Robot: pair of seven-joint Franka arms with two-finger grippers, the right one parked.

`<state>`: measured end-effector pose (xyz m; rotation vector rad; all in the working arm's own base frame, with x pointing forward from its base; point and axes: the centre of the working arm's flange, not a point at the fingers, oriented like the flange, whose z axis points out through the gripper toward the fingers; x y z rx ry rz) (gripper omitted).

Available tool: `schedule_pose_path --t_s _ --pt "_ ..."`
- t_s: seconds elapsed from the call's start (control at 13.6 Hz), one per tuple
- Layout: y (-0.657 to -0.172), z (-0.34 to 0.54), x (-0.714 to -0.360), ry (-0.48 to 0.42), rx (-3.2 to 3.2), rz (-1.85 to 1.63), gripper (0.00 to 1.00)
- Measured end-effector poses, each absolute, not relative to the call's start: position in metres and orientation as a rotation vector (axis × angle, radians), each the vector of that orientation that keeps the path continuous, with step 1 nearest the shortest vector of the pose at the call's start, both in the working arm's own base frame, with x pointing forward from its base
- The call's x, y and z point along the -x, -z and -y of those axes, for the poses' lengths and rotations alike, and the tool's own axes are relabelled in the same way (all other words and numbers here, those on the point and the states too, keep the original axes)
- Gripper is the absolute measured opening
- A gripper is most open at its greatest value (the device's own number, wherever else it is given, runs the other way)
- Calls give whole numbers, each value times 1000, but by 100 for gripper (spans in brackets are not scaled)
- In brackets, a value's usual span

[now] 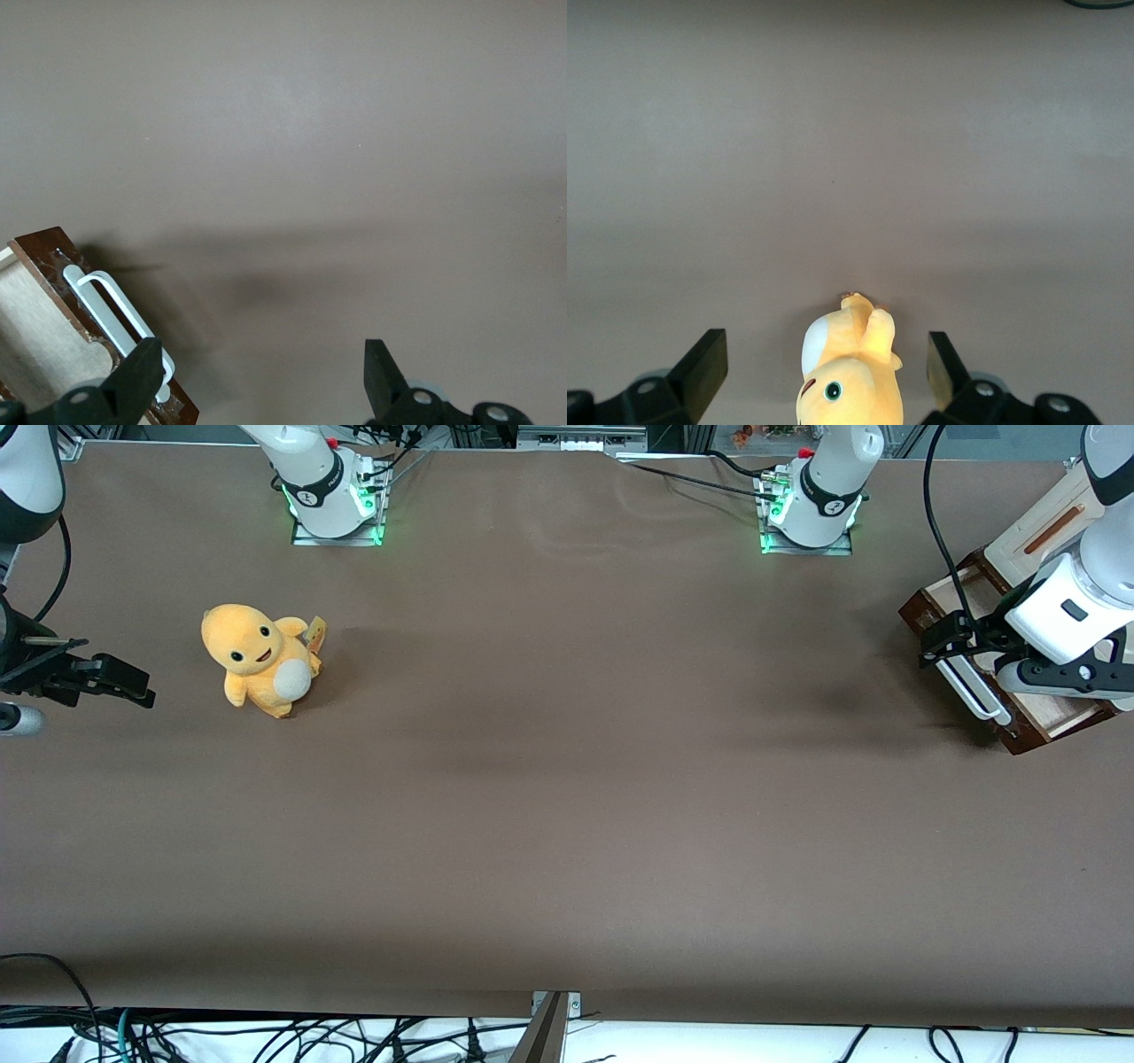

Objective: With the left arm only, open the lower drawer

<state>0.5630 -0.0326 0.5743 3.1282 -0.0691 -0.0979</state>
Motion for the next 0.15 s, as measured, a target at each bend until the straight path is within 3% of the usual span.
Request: schedule_pose_path --t_s 0.15 --pt "-574 32 -561 98 -3128 66 100"
